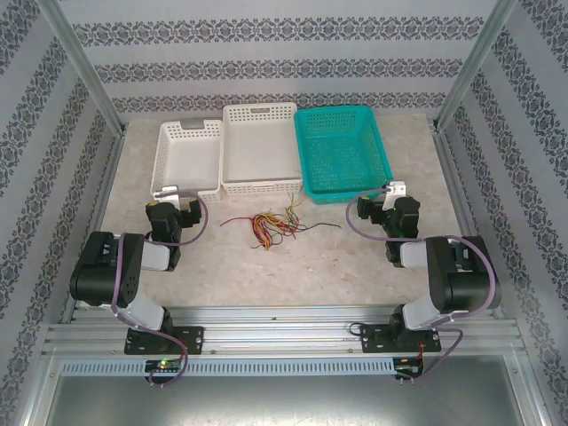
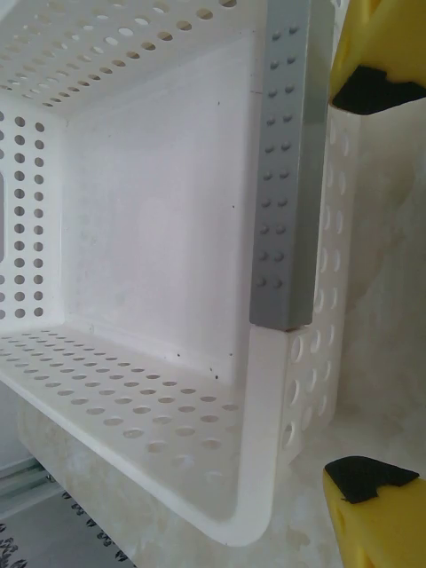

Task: Untangle the cables

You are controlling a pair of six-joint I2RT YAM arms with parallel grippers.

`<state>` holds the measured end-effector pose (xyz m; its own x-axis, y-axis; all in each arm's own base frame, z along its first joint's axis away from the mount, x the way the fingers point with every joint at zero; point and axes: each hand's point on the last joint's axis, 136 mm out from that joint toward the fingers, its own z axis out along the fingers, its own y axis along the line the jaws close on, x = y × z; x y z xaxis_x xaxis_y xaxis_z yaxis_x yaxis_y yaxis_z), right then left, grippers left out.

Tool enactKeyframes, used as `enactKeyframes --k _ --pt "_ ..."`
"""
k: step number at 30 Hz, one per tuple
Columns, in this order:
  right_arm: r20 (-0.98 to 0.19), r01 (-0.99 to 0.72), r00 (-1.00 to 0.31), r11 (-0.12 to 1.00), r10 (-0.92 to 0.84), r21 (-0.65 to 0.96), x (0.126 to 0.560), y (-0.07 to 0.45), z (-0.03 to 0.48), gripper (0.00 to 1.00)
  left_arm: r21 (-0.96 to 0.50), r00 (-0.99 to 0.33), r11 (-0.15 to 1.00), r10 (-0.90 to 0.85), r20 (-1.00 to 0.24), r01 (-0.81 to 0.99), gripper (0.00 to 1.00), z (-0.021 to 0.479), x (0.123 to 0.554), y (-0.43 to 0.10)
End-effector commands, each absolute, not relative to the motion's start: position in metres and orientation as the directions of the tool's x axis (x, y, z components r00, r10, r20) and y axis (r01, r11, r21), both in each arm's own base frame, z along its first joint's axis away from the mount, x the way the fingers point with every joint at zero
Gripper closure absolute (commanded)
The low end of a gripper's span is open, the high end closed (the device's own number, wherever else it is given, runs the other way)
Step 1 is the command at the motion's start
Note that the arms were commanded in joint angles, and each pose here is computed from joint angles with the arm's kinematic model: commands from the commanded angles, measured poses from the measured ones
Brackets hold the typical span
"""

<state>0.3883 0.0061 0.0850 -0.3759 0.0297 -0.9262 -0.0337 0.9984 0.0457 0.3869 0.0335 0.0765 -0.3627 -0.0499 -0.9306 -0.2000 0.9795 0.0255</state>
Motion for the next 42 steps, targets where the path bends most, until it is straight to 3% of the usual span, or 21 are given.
enactKeyframes --k 1,20,23,28,33,42 --pt "-0.95 -0.026 -0.31 0.999 0.031 0.041 0.398 0.004 0.106 0.02 0.03 -0.319 0.984 -0.028 -0.947 -0.174 0.0 0.09 0.395 0.028" --pt "-0.95 -0.024 -0.31 0.999 0.034 0.043 0.397 0.004 0.106 0.02 0.03 -0.32 0.984 -0.028 -0.947 -0.173 0.0 0.089 0.395 0.028" --pt "-0.95 0.043 -0.305 0.997 0.07 0.059 0.397 -0.008 0.111 0.02 0.03 -0.319 0.984 -0.028 -0.947 -0.173 0.0 0.09 0.395 0.028" --pt "-0.974 0.059 -0.218 0.997 0.057 0.045 0.372 -0.01 0.141 0.02 0.03 -0.319 0.985 -0.026 -0.947 -0.171 0.0 0.09 0.395 0.028" --pt "-0.964 0.14 -0.233 0.985 0.128 0.097 0.359 -0.018 0.182 0.02 0.033 -0.327 0.988 -0.019 -0.945 -0.153 0.0 0.089 0.396 0.025" --pt "-0.959 -0.231 -0.092 0.931 0.269 0.283 0.311 0.046 0.241 0.02 0.035 -0.335 0.992 -0.008 -0.942 -0.123 0.0 0.088 0.398 0.02"
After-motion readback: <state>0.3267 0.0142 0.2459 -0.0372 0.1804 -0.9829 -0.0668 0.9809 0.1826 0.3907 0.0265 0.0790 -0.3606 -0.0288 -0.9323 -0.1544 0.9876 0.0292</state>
